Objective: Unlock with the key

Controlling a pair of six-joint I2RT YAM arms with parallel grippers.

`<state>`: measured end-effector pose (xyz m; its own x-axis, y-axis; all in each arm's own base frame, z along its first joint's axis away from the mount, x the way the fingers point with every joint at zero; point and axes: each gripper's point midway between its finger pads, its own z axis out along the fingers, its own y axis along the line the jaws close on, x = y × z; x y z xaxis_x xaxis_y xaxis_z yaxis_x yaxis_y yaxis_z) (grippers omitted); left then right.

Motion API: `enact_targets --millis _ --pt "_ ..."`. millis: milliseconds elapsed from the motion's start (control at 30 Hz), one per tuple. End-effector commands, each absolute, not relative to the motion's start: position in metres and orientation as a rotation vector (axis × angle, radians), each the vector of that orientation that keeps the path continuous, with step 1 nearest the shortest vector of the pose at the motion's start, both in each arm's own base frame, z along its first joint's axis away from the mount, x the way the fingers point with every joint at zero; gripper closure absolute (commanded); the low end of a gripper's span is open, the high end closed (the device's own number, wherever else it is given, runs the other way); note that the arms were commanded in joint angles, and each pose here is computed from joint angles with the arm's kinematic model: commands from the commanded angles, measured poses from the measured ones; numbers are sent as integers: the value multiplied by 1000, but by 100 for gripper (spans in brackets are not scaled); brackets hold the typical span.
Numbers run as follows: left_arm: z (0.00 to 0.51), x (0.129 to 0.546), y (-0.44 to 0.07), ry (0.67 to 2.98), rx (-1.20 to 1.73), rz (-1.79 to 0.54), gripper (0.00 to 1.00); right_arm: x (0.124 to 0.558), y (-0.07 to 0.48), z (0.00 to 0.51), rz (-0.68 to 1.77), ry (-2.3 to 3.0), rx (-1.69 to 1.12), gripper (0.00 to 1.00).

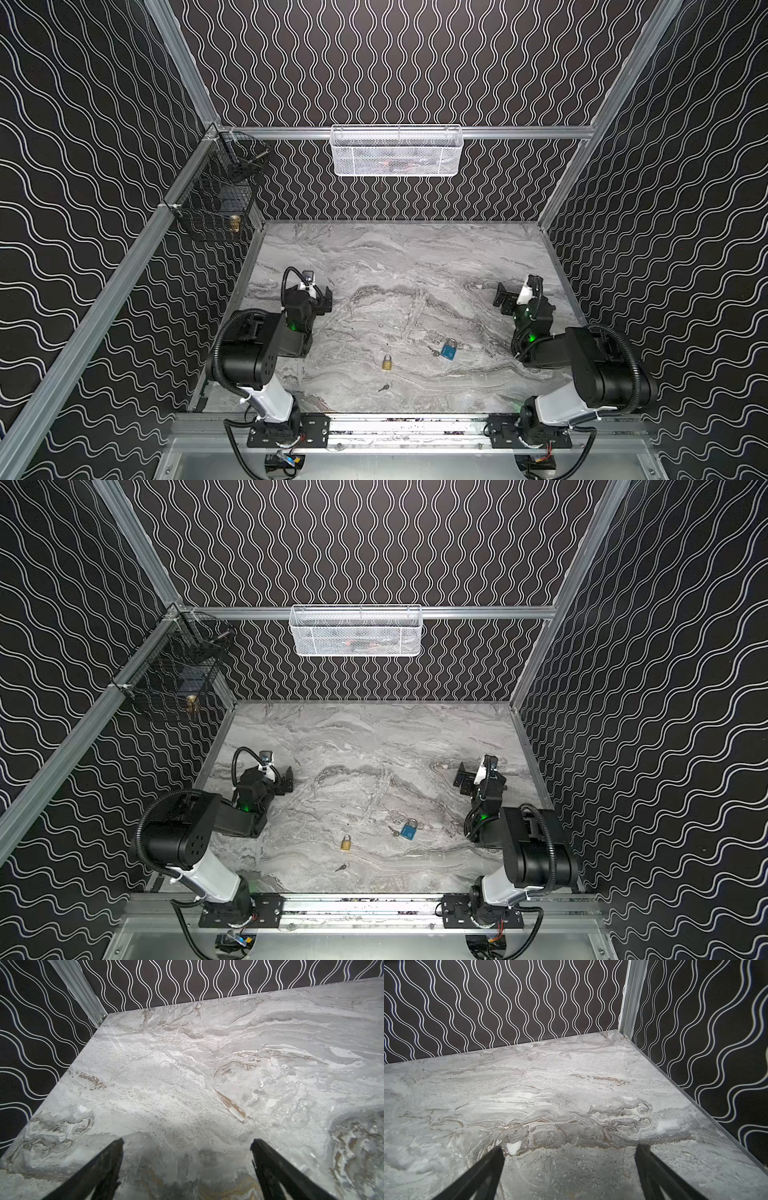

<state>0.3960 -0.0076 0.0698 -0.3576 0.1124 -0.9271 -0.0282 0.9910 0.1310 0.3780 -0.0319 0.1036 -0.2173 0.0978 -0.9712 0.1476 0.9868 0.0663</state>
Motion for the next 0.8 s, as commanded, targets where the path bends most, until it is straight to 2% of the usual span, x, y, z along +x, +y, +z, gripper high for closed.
enact_targets --millis 0,767 --pt "74 399 -9 1917 73 148 1 381 -31 118 -39 1735 169 1" --pt "75 400 -8 1913 73 148 1 381 -30 117 -38 1738 168 1"
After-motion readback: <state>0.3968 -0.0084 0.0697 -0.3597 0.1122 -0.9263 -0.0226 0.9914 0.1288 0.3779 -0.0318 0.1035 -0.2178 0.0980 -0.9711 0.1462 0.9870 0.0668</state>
